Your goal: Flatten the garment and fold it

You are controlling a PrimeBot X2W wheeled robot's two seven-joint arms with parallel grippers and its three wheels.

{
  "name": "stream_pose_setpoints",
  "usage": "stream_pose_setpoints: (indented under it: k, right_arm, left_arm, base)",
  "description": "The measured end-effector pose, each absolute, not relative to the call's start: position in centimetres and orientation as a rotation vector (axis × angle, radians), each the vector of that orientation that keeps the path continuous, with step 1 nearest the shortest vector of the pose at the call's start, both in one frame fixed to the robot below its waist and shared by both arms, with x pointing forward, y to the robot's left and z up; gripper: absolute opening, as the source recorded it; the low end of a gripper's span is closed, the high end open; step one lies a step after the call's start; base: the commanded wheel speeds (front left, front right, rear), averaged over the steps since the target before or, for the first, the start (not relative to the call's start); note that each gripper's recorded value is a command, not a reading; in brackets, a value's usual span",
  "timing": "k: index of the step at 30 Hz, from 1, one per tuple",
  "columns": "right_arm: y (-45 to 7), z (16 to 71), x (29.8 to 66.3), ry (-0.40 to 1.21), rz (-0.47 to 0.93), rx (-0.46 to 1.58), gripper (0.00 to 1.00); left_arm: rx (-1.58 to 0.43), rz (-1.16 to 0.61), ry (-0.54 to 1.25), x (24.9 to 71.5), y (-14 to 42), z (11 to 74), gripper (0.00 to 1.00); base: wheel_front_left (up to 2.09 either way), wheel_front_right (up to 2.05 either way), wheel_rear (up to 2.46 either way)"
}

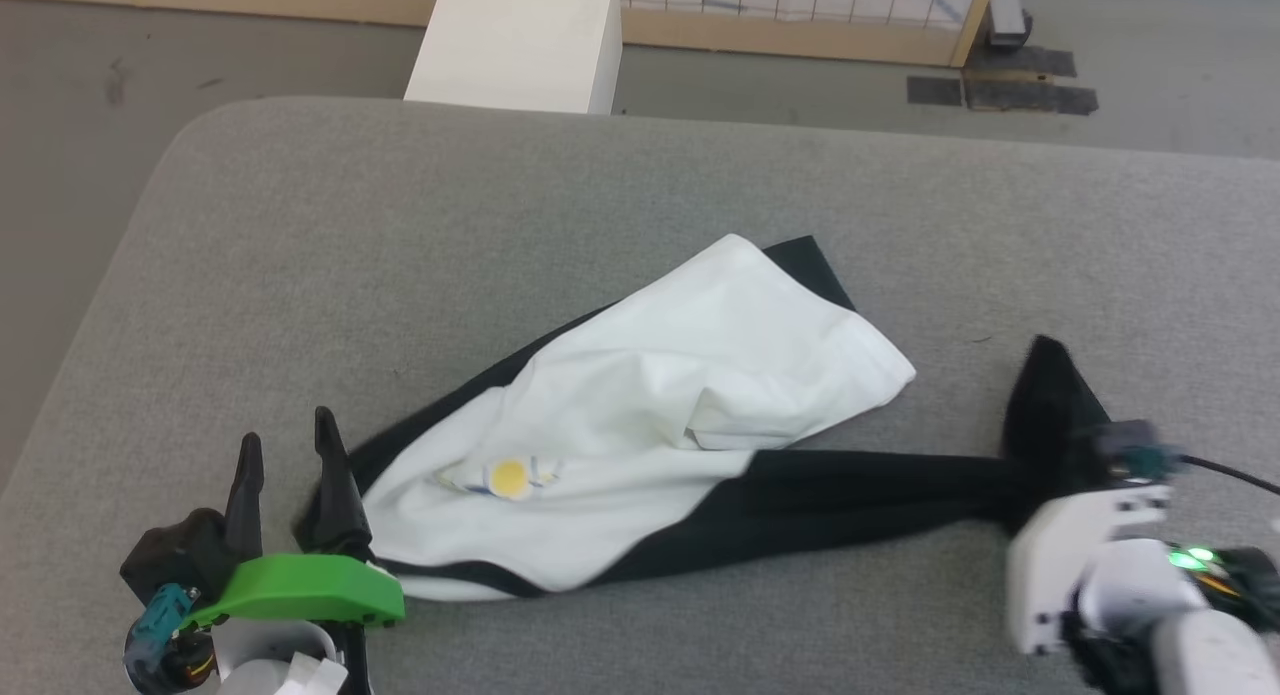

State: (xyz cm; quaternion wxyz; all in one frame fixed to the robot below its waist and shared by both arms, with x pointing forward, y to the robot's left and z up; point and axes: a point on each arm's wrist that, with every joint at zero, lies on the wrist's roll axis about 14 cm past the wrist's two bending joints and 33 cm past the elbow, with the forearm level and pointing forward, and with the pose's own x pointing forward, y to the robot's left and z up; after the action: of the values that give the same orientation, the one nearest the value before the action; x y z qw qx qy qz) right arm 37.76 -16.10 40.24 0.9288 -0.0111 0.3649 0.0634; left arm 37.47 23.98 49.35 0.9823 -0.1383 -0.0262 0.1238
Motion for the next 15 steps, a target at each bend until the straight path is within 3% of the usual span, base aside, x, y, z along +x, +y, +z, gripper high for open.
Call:
stream_pose_setpoints:
  k: [1,2,6,10,14,15]
  right_arm:
    - [-17.9,40.9,37.7,0.721,0.075,-0.01,0.0]
    - [-22.5,43.0,37.3,0.638,-0.065,0.016,0.0]
    - [-28.6,44.7,35.5,0.577,-0.252,0.041,0.0]
    - [-34.7,44.7,32.1,0.575,-0.458,0.061,0.0]
    - [-37.0,42.5,29.3,0.648,-0.554,0.108,0.0]
    - [-36.8,41.6,28.8,0.667,-0.553,0.129,0.38]
  left_arm:
    - [-0.278,0.244,-0.058,37.5,23.8,49.5,1.0]
    - [-0.267,0.227,-0.065,37.5,23.4,49.8,1.0]
    - [-0.274,0.193,-0.072,38.0,22.4,50.2,1.0]
    - [-0.277,0.169,-0.073,38.3,21.6,50.3,1.0]
    - [-0.275,0.155,-0.071,38.4,21.1,50.3,1.0]
    - [-0.275,0.152,-0.068,38.4,21.0,50.2,1.0]
  base:
    - [0.0,0.0,0.0]
    - [0.0,0.0,0.0]
    - [0.0,0.0,0.0]
    - [0.0,0.0,0.0]
    - [0.0,0.0,0.0]
    - [0.0,0.0,0.0]
